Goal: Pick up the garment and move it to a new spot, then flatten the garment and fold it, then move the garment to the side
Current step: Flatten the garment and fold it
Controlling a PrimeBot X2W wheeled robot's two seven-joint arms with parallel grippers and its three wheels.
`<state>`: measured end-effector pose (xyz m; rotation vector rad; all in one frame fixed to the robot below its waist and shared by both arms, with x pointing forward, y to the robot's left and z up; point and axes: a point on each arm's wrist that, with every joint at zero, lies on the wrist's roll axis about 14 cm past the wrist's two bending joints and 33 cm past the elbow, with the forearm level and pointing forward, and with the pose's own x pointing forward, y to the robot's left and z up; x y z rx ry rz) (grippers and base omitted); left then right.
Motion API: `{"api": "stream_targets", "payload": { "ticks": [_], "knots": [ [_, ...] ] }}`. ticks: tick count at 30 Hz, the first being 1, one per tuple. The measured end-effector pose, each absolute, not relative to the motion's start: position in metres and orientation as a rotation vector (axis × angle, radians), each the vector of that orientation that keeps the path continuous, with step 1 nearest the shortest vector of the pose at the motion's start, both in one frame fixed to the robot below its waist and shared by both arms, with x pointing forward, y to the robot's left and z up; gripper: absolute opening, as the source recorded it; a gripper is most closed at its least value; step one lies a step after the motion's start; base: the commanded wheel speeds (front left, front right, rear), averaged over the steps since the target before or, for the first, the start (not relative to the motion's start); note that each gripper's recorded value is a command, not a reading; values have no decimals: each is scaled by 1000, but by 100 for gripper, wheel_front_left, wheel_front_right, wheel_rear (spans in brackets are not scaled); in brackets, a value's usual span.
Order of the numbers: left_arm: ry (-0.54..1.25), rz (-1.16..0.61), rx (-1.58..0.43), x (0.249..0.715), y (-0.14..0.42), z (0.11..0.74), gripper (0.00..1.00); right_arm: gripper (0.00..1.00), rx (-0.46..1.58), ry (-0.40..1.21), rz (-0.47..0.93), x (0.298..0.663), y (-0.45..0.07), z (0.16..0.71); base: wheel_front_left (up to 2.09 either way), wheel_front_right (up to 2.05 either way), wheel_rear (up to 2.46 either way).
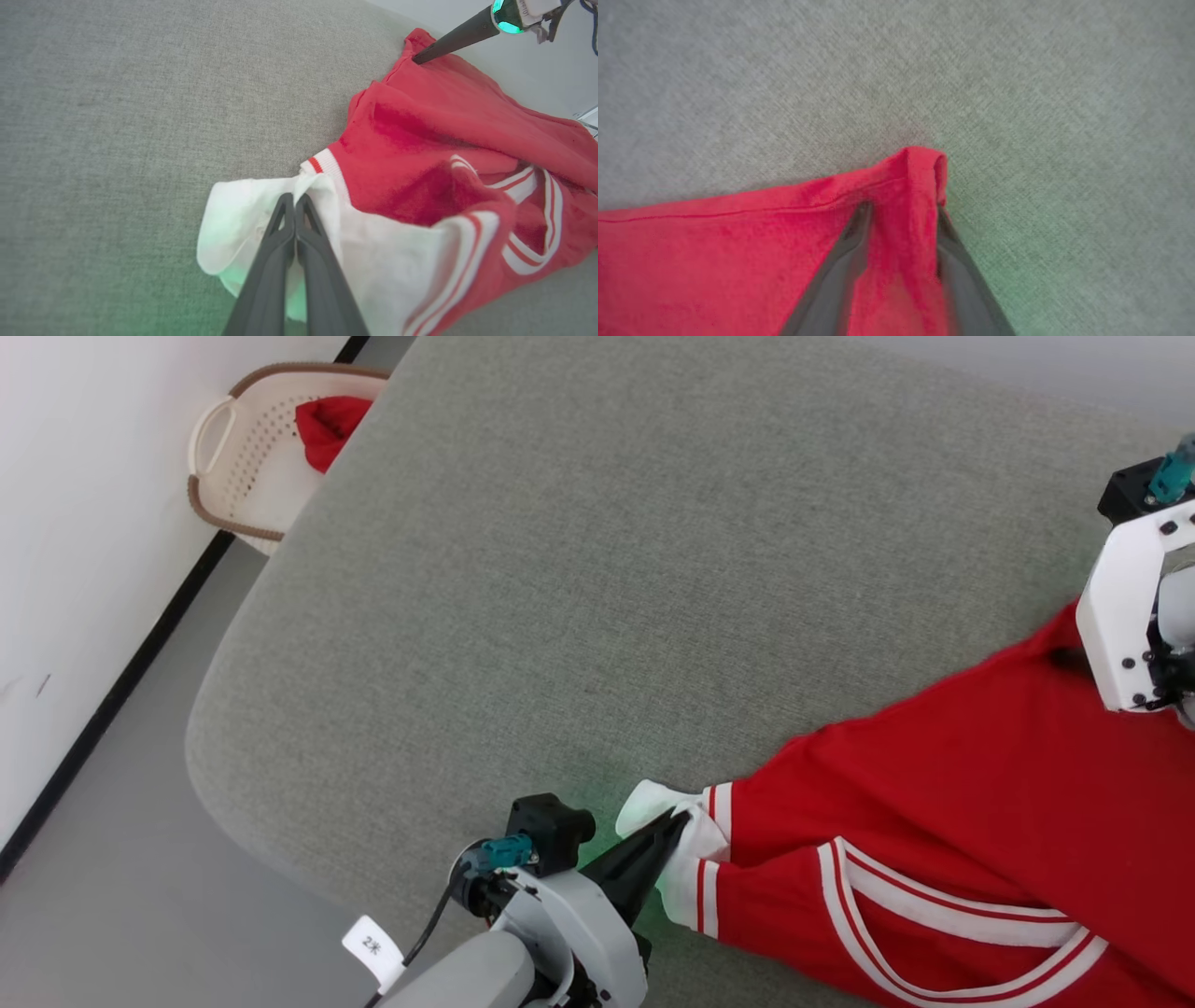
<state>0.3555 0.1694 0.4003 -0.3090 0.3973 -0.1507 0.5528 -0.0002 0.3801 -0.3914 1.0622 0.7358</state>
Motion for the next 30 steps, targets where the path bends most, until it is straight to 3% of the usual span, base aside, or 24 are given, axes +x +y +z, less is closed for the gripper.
{"api": "stream_targets", "payload": {
  "ticks": [7, 15, 30],
  "knots": [
    [403, -141, -311, 355, 174, 397, 0, 0, -392, 1099, 720, 555, -3, 383, 0, 0, 0],
    [390, -159, -274, 369, 191, 414, 0, 0, -316, 1026, 692, 559, -4, 406, 0, 0, 0],
    [250, -250, -11, 412, 247, 554, 0, 0, -148, 536, 632, 577, -6, 569, 0, 0, 0]
  ]
}}
